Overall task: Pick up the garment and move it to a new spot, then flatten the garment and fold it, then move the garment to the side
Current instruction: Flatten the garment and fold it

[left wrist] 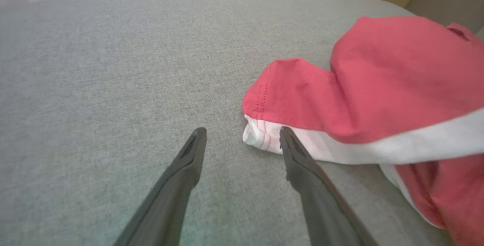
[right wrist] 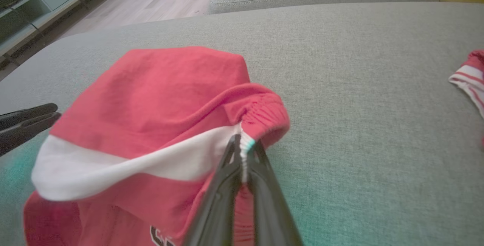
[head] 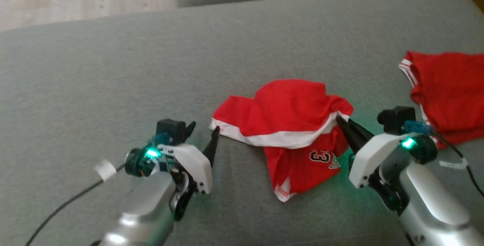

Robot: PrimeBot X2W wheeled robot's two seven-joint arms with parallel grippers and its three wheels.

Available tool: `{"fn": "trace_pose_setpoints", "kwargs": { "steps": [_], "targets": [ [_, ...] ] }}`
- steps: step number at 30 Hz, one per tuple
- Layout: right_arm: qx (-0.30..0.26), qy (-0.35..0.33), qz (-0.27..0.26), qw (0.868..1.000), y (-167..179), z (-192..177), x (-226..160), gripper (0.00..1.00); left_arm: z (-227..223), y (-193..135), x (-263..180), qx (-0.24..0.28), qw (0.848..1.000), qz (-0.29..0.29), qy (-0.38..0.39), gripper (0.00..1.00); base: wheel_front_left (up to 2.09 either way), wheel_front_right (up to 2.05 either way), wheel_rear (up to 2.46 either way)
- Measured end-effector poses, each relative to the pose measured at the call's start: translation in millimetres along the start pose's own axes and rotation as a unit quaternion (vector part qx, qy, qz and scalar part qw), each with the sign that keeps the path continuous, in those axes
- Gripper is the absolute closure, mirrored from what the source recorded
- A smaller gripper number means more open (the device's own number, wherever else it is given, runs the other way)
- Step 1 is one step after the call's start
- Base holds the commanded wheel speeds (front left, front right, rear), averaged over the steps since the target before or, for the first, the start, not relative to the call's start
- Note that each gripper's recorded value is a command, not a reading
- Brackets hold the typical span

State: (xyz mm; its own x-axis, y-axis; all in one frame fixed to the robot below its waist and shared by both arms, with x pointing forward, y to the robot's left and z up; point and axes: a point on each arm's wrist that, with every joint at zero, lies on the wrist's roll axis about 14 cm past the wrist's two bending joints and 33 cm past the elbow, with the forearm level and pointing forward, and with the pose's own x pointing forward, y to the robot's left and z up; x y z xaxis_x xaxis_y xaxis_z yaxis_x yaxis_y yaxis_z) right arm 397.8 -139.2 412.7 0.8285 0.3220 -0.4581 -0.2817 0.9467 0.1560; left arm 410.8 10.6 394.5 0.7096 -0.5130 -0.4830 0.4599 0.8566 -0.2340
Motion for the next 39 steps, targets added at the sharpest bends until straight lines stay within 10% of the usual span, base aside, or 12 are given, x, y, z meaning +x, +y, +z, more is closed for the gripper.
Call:
{"fn": "trace_pose_setpoints", "kwargs": {
  "steps": [11,13,15,16,28,39],
  "targets": [
    [0.006,0.002,-0.012,1.000,-13,-4,8,1.00,-9,2,31,0.001,0.999,-0.012,0.030,0.00,0.00,0.00,0.00],
    [0.008,0.001,-0.013,1.000,-15,-3,10,1.00,-9,1,34,0.007,0.999,-0.019,0.034,0.53,0.00,0.00,0.00],
    [0.007,-0.001,-0.014,1.000,-16,-2,11,1.00,-9,2,35,0.015,0.999,-0.020,0.037,0.68,0.00,0.00,0.00],
    [0.007,-0.005,-0.013,1.000,-15,-1,11,1.00,-12,-2,34,0.031,0.998,-0.029,0.043,1.00,0.00,0.00,0.00],
    [0.007,-0.055,-0.002,0.998,-7,27,6,1.00,11,3,11,0.027,0.999,-0.014,-0.028,1.00,0.00,0.00,0.00],
    [-0.001,-0.196,0.045,0.980,24,110,-50,1.00,134,10,-64,0.018,0.979,-0.018,-0.201,1.00,0.00,0.00,0.00]
  ]
}}
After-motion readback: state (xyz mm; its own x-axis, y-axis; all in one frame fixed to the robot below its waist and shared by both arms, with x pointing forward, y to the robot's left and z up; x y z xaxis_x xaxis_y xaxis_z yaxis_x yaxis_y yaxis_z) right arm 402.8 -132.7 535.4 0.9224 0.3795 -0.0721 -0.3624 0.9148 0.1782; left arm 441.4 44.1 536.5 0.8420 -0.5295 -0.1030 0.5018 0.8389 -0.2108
